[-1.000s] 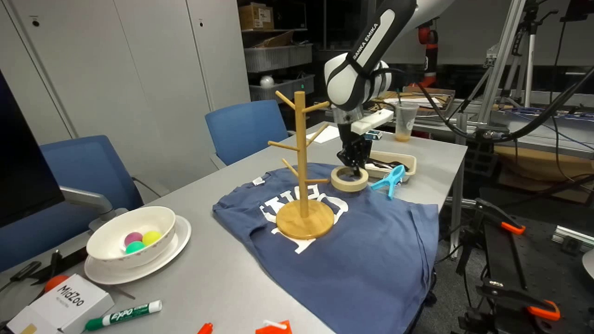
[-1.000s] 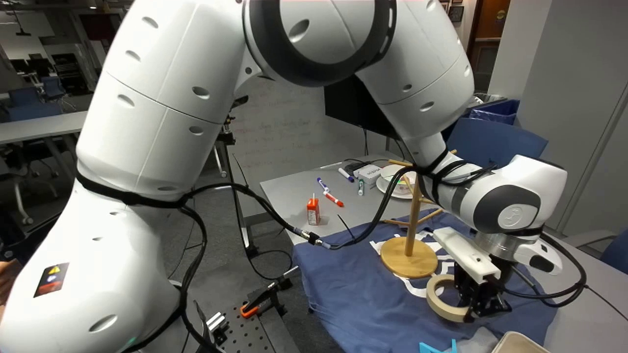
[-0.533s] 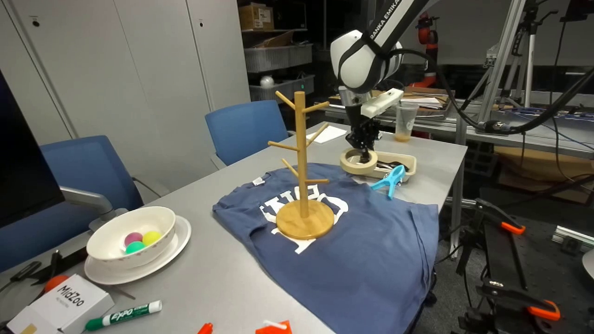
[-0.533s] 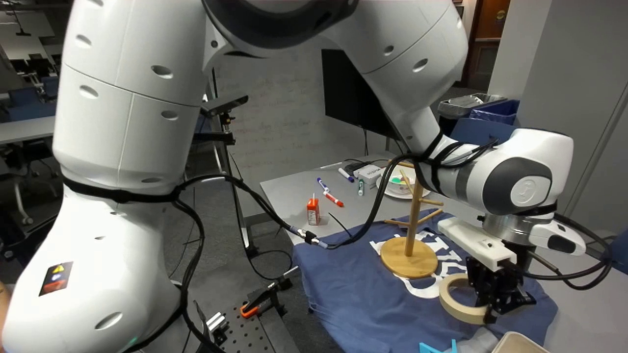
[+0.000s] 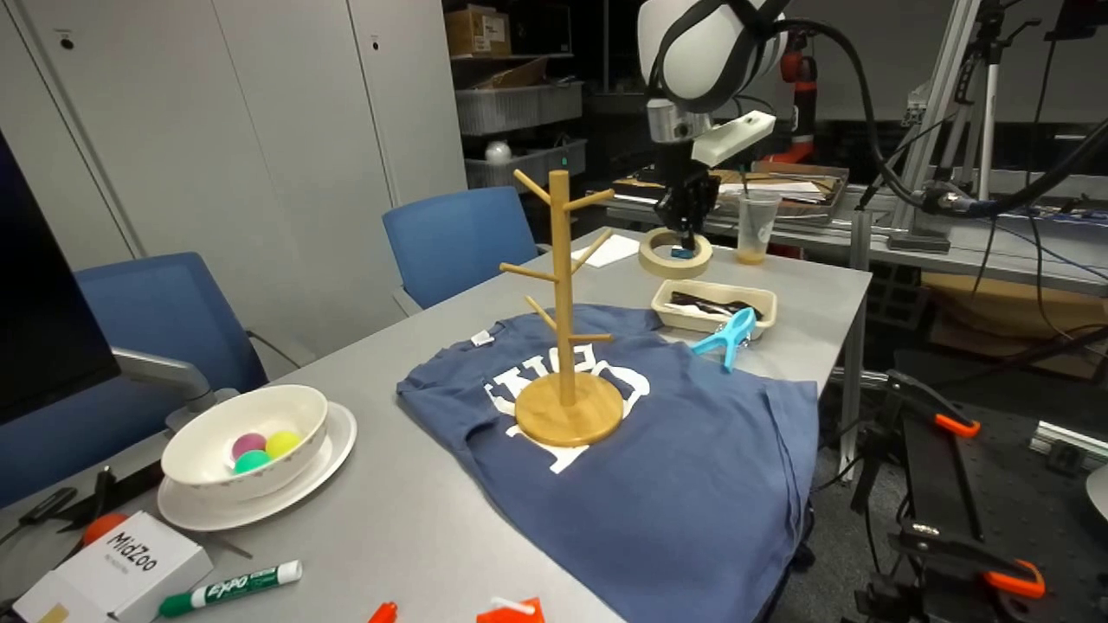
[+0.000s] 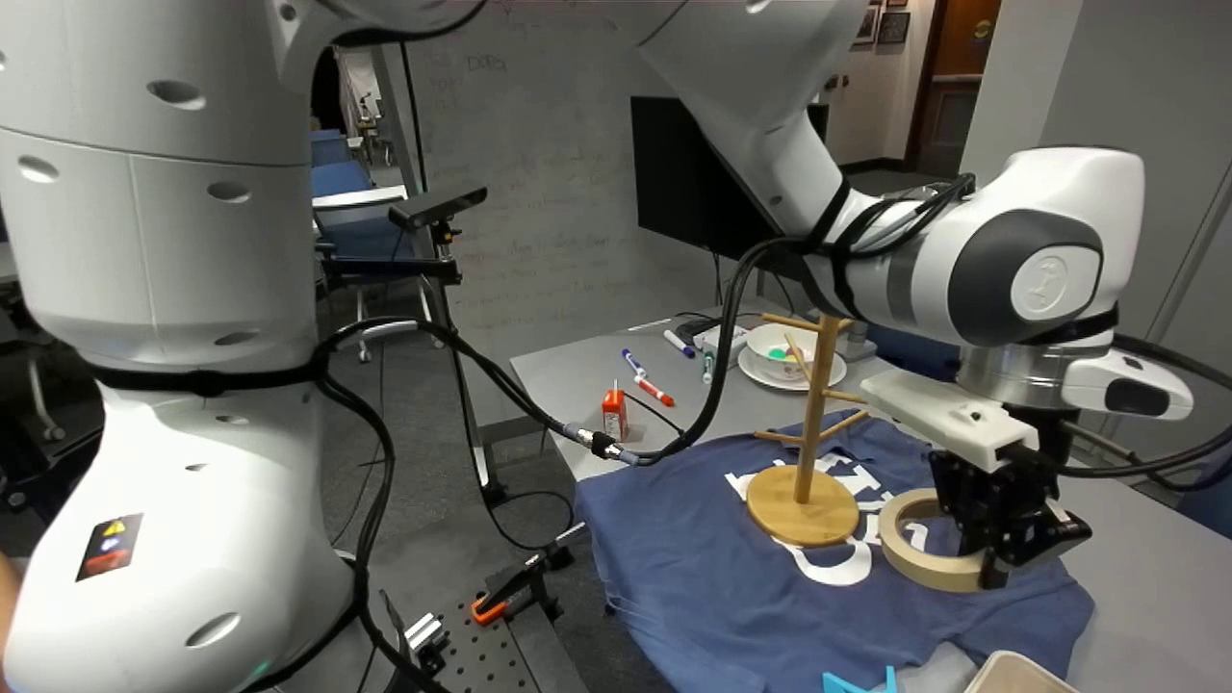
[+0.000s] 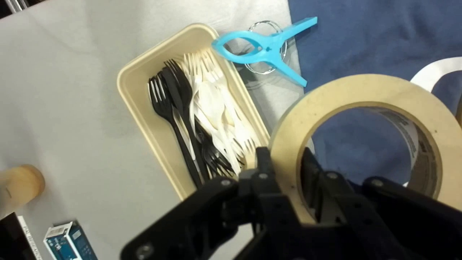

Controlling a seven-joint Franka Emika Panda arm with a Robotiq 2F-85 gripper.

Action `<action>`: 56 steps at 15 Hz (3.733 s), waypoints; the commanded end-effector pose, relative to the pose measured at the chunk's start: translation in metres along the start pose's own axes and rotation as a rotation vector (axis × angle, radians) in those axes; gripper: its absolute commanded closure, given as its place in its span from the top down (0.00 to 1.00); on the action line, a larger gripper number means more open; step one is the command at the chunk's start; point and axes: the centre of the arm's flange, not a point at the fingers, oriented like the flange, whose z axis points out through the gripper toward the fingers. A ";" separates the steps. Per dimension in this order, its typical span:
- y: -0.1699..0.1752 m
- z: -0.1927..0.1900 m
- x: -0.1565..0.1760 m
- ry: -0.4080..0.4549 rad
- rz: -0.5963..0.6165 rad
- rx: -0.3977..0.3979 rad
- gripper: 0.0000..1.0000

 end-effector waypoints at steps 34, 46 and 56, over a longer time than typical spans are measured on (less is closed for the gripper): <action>0.000 -0.138 -0.118 0.481 -0.121 0.268 0.22; -0.017 -0.163 -0.142 0.562 -0.178 0.289 0.06; -0.076 -0.180 -0.173 0.585 -0.339 0.318 0.06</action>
